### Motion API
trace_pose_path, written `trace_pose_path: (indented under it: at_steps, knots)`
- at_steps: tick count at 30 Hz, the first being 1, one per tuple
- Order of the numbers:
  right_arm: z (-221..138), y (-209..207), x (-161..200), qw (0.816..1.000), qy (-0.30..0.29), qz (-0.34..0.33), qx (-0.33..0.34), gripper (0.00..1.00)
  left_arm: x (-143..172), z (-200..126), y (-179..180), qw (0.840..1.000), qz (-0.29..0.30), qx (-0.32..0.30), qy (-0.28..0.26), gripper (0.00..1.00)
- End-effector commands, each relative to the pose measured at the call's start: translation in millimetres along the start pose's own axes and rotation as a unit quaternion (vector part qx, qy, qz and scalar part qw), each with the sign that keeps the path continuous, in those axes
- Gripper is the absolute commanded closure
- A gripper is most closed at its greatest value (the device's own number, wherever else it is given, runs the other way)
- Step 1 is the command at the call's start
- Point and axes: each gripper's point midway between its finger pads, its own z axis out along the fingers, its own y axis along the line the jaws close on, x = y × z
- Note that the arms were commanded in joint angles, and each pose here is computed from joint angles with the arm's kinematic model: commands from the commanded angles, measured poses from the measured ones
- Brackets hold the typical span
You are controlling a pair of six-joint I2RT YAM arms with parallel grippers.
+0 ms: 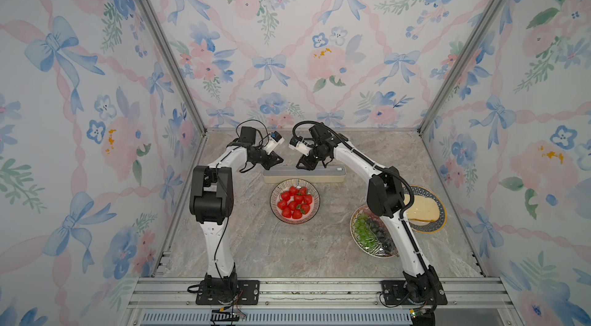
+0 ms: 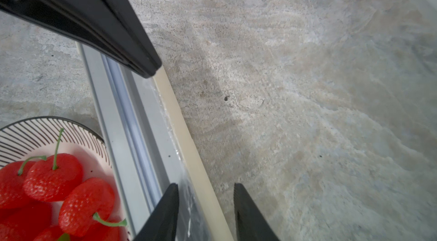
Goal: Wrap the plate with plastic wrap
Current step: Pull the plastic wrap from the plastic wrap cutting box.
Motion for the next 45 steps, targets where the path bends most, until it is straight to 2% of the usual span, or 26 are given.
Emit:
trace_pose_path:
  at_steps: [1,6,9,12,15,21,27,35,45]
  knots:
    - [5.6,0.2,10.5,1.0,0.022,0.006,-0.003,0.6,-13.3,-13.2,-2.1,1.0,0.013,-0.005,-0.01,1.0]
    - [9.6,0.7,21.2,0.999,0.044,0.01,-0.008,0.66,-12.8,-14.1,-0.8,1.0,0.014,-0.01,-0.008,0.95]
    - [11.8,3.5,28.2,0.998,0.06,0.014,-0.016,0.71,-12.8,-15.0,0.3,1.0,0.014,-0.015,-0.006,0.86]
    - [11.9,8.6,34.0,0.997,0.072,0.017,-0.029,0.82,-11.4,-16.9,2.3,1.0,0.015,-0.024,-0.002,0.73]
    - [6.8,15.2,33.3,0.996,0.074,0.014,-0.042,0.99,-9.2,-19.8,4.1,0.999,0.032,-0.034,0.003,0.62]
    - [-18.5,7.2,3.3,0.999,0.03,0.007,-0.014,1.0,-4.4,-20.0,0.0,0.999,0.036,-0.026,0.003,0.46]
    - [-37.9,-2.7,-24.3,1.0,-0.026,0.008,0.016,1.0,1.5,-11.6,-6.6,0.999,0.036,-0.004,0.002,0.43]
    - [-39.2,-2.2,-28.0,0.999,-0.032,0.01,0.019,1.0,10.0,5.6,-6.1,1.0,0.027,0.009,0.014,0.43]
    - [-43.4,-3.6,-32.3,0.999,-0.043,0.011,0.028,1.0,25.8,33.5,-6.8,0.999,0.008,0.031,0.033,0.51]
